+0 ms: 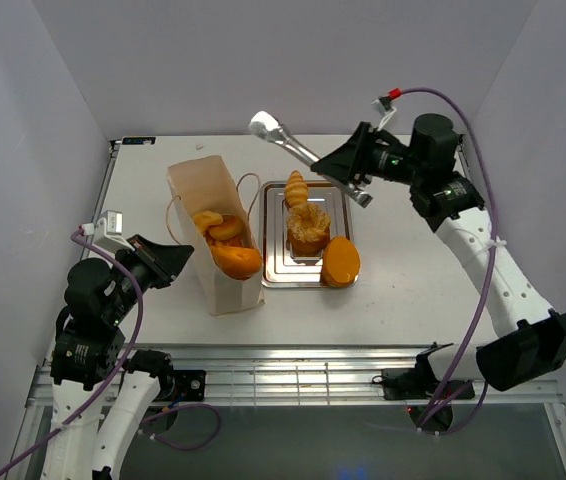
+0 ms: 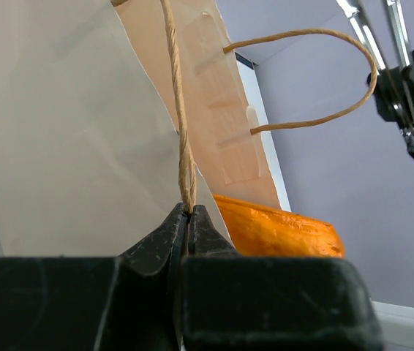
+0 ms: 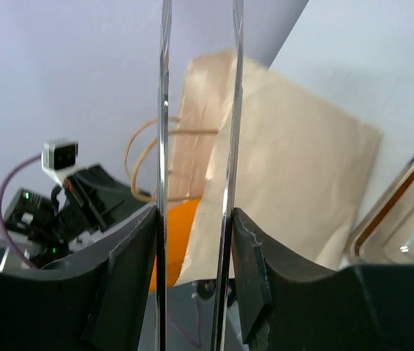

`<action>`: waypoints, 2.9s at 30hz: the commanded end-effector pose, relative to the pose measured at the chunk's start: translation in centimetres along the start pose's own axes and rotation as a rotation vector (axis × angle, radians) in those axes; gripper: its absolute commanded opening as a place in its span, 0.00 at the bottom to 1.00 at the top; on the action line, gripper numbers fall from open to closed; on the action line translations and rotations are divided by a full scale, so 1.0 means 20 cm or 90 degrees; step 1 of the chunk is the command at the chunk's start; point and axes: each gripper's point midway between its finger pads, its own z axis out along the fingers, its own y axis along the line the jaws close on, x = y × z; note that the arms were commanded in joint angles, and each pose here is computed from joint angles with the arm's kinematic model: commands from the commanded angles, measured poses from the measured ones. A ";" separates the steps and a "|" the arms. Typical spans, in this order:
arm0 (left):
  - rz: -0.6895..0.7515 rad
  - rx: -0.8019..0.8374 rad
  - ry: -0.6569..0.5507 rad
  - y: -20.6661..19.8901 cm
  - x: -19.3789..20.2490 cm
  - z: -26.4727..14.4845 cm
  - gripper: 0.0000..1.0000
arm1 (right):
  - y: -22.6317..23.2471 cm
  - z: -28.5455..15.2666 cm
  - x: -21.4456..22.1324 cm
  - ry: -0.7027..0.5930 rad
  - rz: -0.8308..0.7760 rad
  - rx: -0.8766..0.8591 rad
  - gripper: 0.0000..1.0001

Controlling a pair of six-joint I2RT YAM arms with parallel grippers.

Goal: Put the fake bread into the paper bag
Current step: Place the fake bread in the paper bag, then pick up the fake bread from the plate.

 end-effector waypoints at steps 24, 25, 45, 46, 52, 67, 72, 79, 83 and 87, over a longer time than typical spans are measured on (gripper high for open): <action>0.015 0.008 -0.009 -0.01 -0.02 -0.01 0.00 | -1.01 -0.60 0.23 -0.043 0.112 0.291 0.50; 0.015 0.012 -0.011 -0.02 -0.02 -0.01 0.00 | -1.02 -0.59 0.25 -0.034 0.112 0.294 0.50; 0.014 0.009 -0.005 -0.01 0.00 0.00 0.00 | -1.13 -0.49 0.53 0.063 0.100 0.343 0.50; 0.014 0.008 -0.006 0.00 0.00 0.00 0.00 | -1.13 -0.48 0.53 0.066 0.100 0.342 0.50; 0.016 0.009 -0.009 -0.01 -0.01 -0.01 0.00 | -1.15 -0.44 0.57 0.085 0.094 0.354 0.50; 0.018 0.009 -0.009 -0.01 -0.02 -0.01 0.00 | -1.21 -0.46 0.56 0.086 0.059 0.413 0.48; 0.018 0.007 -0.009 -0.01 -0.01 -0.01 0.00 | -1.22 -0.44 0.59 0.102 0.071 0.398 0.48; 0.019 0.002 -0.012 0.00 -0.01 -0.03 0.00 | -1.22 -0.40 0.58 0.105 0.089 0.373 0.37; 0.022 -0.001 -0.014 -0.01 -0.02 -0.03 0.00 | -1.17 -0.39 0.48 0.075 0.079 0.364 0.23; 0.022 0.002 -0.013 -0.01 -0.02 -0.03 0.00 | -1.07 -0.39 0.32 0.030 0.066 0.337 0.11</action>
